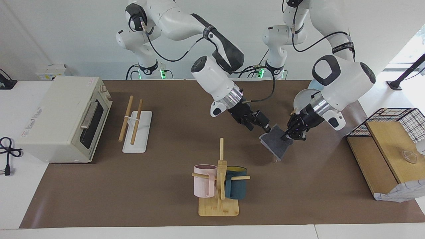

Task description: Fold towel and hang on rack

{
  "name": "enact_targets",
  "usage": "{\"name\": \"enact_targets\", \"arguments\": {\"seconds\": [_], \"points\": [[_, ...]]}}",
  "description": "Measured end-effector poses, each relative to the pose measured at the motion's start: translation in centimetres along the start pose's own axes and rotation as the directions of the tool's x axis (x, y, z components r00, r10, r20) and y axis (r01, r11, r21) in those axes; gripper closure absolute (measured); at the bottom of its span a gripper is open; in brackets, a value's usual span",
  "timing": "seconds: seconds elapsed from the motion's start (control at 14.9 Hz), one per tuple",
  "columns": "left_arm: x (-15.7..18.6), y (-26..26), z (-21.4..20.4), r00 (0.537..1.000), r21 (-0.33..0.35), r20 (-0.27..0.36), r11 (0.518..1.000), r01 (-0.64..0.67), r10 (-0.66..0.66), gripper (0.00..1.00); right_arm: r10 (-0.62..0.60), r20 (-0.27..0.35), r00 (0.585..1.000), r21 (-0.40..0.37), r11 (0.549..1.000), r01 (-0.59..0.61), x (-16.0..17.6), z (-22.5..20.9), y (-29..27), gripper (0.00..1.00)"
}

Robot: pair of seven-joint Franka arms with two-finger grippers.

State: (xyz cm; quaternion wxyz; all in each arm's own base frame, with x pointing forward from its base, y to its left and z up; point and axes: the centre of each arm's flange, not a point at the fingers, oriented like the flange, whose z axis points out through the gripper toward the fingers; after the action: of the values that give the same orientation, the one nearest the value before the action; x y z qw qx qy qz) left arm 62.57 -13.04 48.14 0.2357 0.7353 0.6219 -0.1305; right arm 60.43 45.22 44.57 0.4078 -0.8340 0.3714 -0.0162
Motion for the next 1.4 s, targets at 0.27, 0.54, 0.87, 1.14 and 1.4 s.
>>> {"name": "enact_targets", "arguments": {"seconds": [0.27,0.54,0.87,1.14,1.4], "points": [[-1.0,0.1,-1.5,0.994,-0.038,0.038,0.994,0.105,-0.104,0.96,0.075,-0.022,0.997,0.021,0.997,-0.074,1.3,1.9,1.7,0.00],[-1.3,0.6,-2.2,0.982,-0.103,0.057,0.978,0.184,-0.179,0.96,0.104,0.005,0.995,0.041,0.994,-0.104,0.0,2.4,1.6,0.00],[-1.3,0.9,-2.2,0.975,-0.130,0.070,0.967,0.219,-0.211,0.96,0.154,0.023,0.988,0.067,0.986,-0.155,-1.2,1.9,0.2,0.00],[-1.4,0.9,-2.1,0.974,-0.131,0.073,0.966,0.222,-0.214,0.96,0.224,0.016,0.974,0.107,0.969,-0.225,1.4,0.8,-1.0,0.00],[-1.4,0.9,-2.1,0.973,-0.132,0.077,0.965,0.225,-0.216,0.96,0.272,0.053,0.961,0.117,0.954,-0.277,1.0,1.3,-1.4,0.00]]}}
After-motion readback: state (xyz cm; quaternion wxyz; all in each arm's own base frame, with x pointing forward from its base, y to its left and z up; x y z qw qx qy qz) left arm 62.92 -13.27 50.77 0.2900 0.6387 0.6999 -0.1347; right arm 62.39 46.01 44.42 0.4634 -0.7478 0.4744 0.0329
